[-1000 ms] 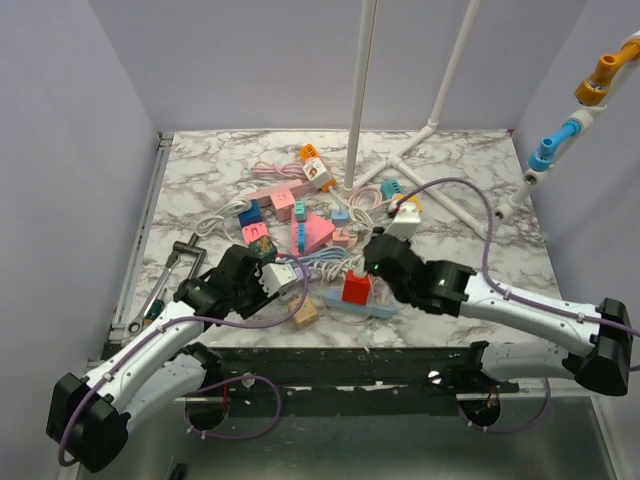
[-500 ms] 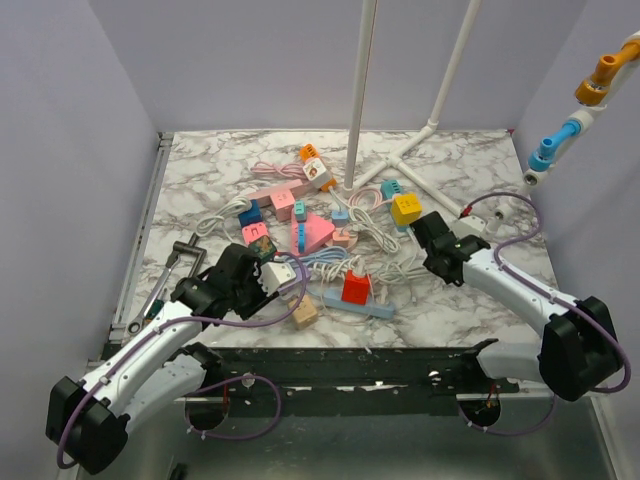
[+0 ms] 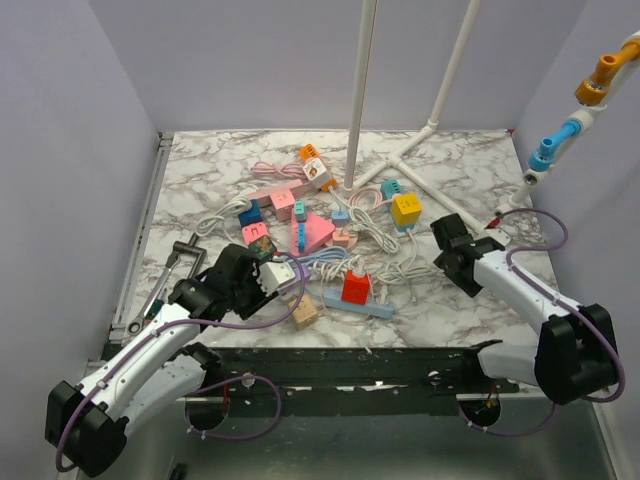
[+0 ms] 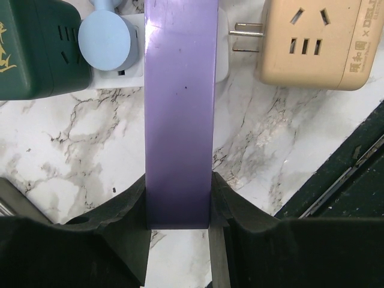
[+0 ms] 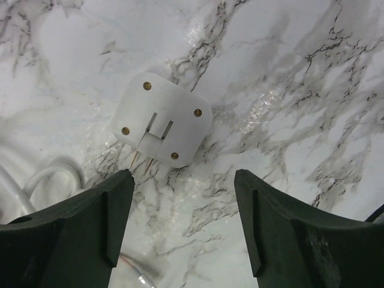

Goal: Pull the plug off the socket
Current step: Place the plug at the center of the board.

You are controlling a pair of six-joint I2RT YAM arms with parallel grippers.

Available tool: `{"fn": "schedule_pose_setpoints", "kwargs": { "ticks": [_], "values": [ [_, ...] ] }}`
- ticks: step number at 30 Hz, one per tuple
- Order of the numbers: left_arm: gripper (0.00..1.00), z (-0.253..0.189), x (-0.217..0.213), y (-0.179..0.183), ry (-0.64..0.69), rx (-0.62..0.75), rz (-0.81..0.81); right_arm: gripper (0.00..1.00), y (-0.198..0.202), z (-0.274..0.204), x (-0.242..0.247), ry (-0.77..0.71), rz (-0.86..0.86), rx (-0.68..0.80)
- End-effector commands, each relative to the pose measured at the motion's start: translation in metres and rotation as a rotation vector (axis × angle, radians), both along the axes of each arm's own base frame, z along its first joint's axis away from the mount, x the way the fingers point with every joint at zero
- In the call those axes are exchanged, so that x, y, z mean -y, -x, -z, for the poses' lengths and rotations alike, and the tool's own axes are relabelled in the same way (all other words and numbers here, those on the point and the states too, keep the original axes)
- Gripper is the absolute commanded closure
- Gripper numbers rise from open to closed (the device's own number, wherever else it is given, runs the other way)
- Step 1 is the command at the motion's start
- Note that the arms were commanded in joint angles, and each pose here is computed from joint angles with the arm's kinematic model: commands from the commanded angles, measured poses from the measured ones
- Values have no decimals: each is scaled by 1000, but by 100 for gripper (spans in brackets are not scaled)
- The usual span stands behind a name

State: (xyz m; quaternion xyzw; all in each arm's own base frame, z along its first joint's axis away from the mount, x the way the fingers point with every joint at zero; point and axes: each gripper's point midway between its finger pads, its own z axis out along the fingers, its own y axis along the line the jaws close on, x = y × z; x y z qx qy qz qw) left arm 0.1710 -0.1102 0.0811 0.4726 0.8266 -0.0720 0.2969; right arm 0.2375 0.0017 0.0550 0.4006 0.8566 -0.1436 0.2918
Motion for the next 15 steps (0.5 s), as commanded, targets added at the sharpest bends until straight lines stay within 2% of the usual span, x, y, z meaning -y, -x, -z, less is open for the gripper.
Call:
{"fn": "schedule_pose_setpoints", "kwargs": {
  "ticks": [1,4,8,15],
  "values": [
    [100,-20,8,-13,51,68,-6,24,-13,-39,-3,-22,-18,102],
    [100,-23,10,-13,63,64,-5,24,-19,-55,-19,-63,-127,154],
    [100,-26,13,-13,78,63,0,24,-9,-49,-48,-91,-218,134],
    [100,-25,14,-11,75,40,5,18,15,-61,-151,-67,-528,205]
  ]
}}
